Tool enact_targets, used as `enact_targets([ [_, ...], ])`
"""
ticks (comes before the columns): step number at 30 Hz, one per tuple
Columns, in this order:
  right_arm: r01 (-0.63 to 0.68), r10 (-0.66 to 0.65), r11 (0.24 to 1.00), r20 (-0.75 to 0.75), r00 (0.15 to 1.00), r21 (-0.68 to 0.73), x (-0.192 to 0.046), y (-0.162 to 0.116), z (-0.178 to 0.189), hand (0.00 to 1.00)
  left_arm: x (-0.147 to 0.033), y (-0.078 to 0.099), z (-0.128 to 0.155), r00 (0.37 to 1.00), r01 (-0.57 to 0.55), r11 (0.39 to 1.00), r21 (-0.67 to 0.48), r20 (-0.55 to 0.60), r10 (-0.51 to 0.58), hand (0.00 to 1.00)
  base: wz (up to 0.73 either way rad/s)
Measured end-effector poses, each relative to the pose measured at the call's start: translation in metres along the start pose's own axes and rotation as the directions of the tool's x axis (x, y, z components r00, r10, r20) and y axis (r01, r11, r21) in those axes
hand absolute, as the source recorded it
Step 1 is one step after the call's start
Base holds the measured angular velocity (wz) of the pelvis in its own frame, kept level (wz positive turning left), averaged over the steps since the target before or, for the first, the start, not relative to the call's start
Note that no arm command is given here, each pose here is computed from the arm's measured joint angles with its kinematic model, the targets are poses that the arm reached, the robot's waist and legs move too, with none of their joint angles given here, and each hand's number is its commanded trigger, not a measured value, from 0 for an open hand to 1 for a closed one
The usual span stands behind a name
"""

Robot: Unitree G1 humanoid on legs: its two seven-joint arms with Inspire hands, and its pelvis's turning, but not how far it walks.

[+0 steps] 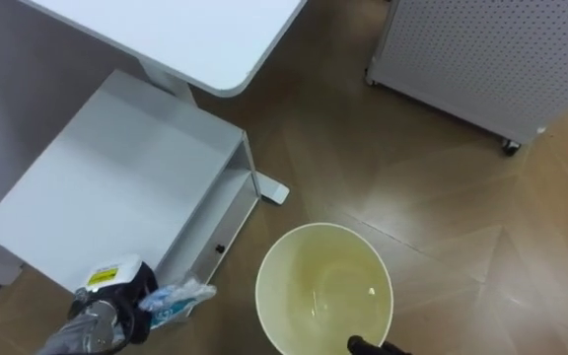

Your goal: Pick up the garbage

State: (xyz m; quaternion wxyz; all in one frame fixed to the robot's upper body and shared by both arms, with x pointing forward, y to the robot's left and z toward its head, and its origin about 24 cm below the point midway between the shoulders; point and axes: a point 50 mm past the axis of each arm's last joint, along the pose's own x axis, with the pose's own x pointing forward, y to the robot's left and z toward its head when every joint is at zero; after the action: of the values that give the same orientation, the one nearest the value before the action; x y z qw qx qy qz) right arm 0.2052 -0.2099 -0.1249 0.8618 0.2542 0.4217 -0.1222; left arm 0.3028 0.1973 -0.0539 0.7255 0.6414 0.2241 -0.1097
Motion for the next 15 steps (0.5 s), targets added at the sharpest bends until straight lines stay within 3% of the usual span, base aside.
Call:
enact_targets([
  [8,-0.008,0.009,1.0,0.024,1.0,-0.03,-0.001,-0.002,-0.003,1.0,0.0,0.006,0.011,0.993,-0.095,0.995,-0.041,0.073,0.098,1.0,-0.02],
  [15,-0.013,0.015,0.996,0.015,1.0,-0.087,-0.001,0.001,-0.012,1.0,-0.009,0.0,0.05,0.956,-0.165,0.972,-0.169,0.214,0.199,1.0,0.02],
])
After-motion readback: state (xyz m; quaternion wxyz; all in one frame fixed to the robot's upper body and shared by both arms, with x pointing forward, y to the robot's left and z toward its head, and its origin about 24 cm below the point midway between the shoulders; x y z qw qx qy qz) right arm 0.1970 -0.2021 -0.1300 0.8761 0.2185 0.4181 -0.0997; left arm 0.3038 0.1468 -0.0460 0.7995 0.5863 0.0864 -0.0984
